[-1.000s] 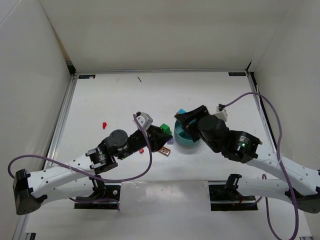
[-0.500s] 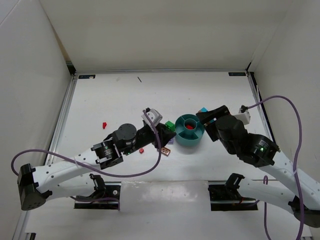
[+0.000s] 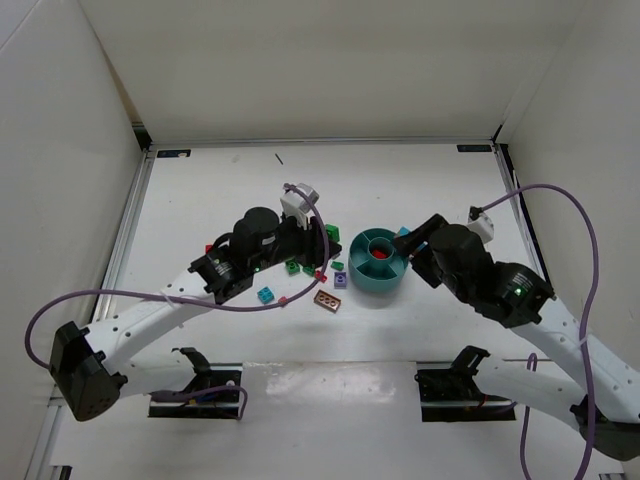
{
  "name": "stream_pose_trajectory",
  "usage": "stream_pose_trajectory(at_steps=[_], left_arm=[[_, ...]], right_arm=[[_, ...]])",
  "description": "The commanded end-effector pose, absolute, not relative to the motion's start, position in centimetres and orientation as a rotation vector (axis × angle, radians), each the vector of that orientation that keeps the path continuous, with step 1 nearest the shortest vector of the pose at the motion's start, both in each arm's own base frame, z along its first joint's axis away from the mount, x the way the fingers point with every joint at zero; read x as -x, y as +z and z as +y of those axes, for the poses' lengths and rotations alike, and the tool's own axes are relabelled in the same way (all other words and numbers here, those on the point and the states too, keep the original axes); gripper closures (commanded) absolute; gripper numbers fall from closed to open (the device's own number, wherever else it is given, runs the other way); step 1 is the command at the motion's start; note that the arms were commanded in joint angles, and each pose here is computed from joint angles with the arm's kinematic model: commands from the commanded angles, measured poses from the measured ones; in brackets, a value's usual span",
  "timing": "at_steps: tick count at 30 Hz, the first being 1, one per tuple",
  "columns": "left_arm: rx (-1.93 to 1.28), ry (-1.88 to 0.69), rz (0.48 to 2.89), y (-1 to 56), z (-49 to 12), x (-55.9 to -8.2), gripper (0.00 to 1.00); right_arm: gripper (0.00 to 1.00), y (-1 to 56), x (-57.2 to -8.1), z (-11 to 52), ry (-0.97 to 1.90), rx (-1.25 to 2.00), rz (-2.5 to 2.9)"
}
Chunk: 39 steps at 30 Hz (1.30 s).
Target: Sort the legos into containers by color
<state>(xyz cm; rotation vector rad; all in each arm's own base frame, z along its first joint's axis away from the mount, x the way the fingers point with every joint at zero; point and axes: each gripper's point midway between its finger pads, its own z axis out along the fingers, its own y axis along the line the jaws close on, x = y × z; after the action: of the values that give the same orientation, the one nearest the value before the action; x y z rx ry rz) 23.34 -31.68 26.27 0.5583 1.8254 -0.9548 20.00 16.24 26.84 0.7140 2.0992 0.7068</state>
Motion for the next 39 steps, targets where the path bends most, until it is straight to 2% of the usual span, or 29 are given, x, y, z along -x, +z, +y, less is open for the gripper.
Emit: stream_pose_trajectory(at_steps=[1,7,17,22,27,39], left_arm=[[-0.514,-0.881,2.096,23.7,-29.2,-21.7,0.71],[-0.275,-0.741,2.405,17.2,-25.8,-20.3,0.71],[-0.234,-0.428,2.746,8.9,-23.3,-19.9,0.7],[-0.224,-0.366,2.817,7.2,-23.5,-19.9,0.7],[-0.209,-0.289,2.823,6.6,-23.0,-20.3,0.56],[-0.209,-0.25,2.856,4.7,-23.4,-20.6,0.52]], right_arm=[[0.69,25.8,-19.1,16.1,0.638,-0.64,2.179],[0.69,24.7,-18.3,16.0,0.591,-0.619,2.211],[0.69,22.8,-16.8,16.0,0.512,-0.606,2.264],[0.69,22.8,-16.4,15.7,0.485,-0.606,2.265],[0.69,22.4,-16.1,15.1,0.455,-0.627,2.266],[0.69,22.3,-15.8,14.7,0.43,-0.635,2.265]])
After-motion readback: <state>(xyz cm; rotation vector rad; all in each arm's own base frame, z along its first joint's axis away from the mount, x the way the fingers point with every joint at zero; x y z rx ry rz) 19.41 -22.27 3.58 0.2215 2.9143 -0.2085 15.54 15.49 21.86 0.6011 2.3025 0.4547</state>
